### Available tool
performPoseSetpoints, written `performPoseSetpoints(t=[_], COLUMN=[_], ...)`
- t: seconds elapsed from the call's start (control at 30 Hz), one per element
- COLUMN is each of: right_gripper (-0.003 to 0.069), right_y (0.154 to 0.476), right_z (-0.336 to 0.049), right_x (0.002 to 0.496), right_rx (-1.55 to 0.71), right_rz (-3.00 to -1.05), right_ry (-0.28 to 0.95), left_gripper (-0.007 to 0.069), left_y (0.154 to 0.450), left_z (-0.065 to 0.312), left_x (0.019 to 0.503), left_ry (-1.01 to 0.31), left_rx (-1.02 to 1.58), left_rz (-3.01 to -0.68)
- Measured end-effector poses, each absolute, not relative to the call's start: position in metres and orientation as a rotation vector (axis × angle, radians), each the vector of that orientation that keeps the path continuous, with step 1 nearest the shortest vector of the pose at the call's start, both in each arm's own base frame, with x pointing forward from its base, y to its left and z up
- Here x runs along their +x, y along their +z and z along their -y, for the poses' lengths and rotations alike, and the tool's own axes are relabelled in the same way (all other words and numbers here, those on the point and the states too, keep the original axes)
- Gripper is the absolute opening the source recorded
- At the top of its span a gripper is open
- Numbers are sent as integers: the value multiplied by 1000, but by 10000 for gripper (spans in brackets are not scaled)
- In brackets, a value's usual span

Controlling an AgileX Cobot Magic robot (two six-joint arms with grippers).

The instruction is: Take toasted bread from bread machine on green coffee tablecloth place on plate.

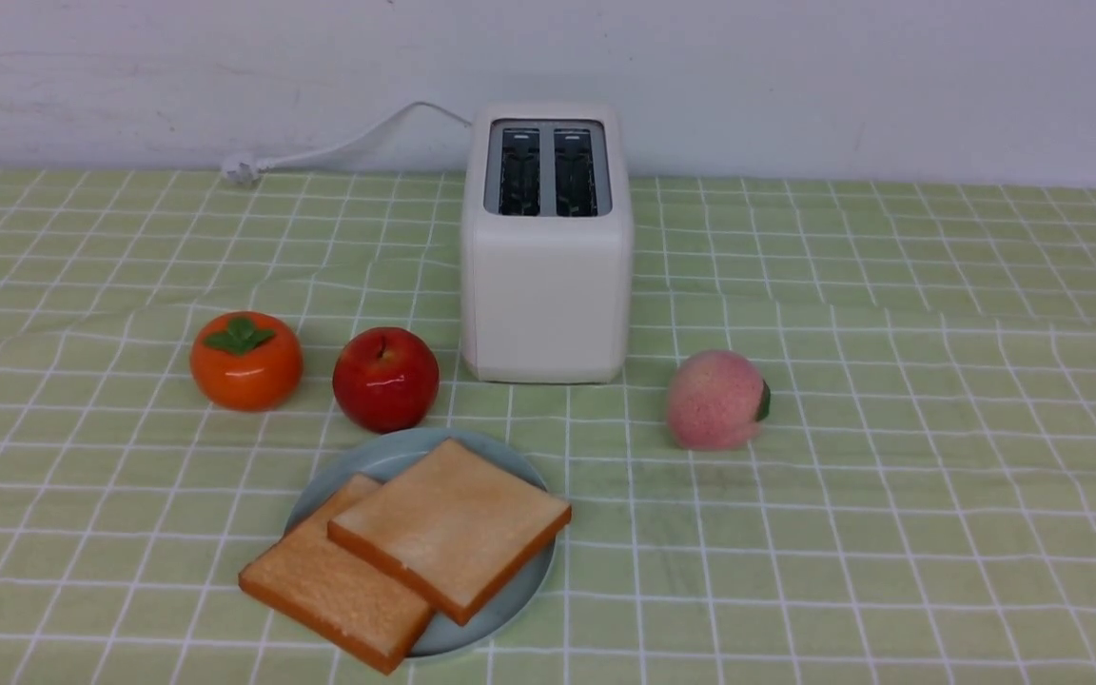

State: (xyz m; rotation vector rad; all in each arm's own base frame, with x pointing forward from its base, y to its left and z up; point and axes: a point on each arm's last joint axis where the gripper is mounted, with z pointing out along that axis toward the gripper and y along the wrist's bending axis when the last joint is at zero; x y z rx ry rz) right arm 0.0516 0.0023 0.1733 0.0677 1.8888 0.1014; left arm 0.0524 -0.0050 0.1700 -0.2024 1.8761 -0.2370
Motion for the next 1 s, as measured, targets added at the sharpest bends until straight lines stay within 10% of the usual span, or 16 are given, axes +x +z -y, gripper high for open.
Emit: performPoseSetpoints(t=[1.0], right_gripper=[93], right_y=[173], right_z=[-2], right_x=[52], right_rx=[68], right_rz=[-1889], right_ry=[101], left_gripper=[-6], left_y=[170], left_z=[5], left_x=[52], left_ry=[-237], left_rx=[-202], left_rz=[-1876])
